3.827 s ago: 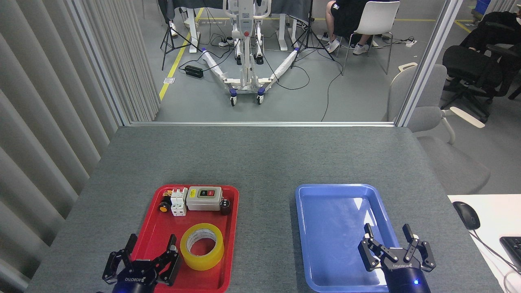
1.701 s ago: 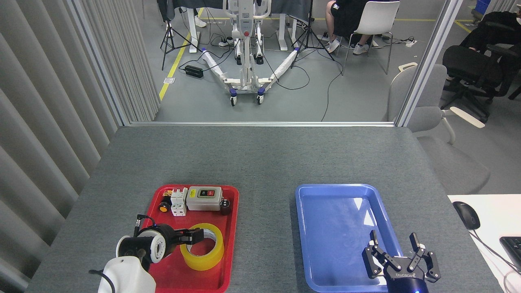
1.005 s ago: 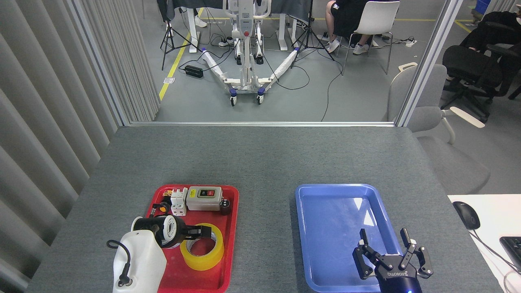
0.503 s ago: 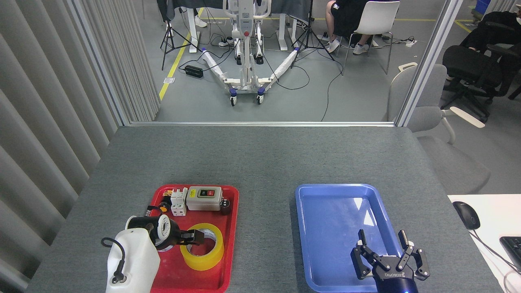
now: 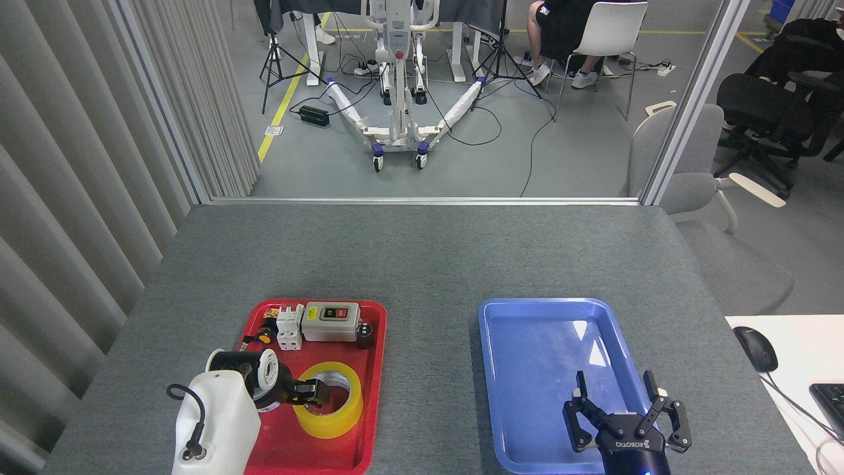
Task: Place and move tape with both arms
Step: 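Insert the left gripper into the tape roll's hole and grip it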
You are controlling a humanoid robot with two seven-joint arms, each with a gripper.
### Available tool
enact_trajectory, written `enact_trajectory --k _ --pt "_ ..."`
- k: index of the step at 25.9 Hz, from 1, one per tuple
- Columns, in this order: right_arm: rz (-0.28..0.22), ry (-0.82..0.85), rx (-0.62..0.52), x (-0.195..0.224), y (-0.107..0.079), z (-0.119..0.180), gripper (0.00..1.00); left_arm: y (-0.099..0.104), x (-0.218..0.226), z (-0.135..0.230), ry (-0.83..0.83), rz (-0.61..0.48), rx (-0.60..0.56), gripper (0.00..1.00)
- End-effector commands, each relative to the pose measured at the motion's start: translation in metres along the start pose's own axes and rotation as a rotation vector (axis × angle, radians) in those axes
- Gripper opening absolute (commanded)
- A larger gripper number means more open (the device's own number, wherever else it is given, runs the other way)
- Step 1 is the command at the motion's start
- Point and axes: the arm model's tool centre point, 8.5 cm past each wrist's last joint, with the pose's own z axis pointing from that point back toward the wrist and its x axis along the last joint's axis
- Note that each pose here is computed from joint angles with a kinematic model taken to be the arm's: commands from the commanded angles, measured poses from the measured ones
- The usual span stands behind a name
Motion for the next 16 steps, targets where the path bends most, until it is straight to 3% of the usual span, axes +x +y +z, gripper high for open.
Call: enact_trajectory --k 1,5,8,16 --pt "0.001 0.004 -0.007 0.0034 -0.0014 -0.0003 1.0 0.0011 0.0074 -0.0005 0.023 -0.039 0.002 0.75" --pt "0.013 0.0 -0.002 0.0007 -0.0008 -0.001 1.0 0.0044 0.0058 -0.0002 0.068 -0.055 0.033 0.68" --pt "0.015 0.0 0.0 -0.0003 -0.0003 -0.0005 1.0 0.0073 0.0046 -0.0003 0.08 -0.047 0.068 0.47" --pt "0.007 0.0 0.0 0.0035 -0.0004 -0.0002 1.0 0.0082 0.0005 -0.0001 0.091 -0.028 0.081 0.45"
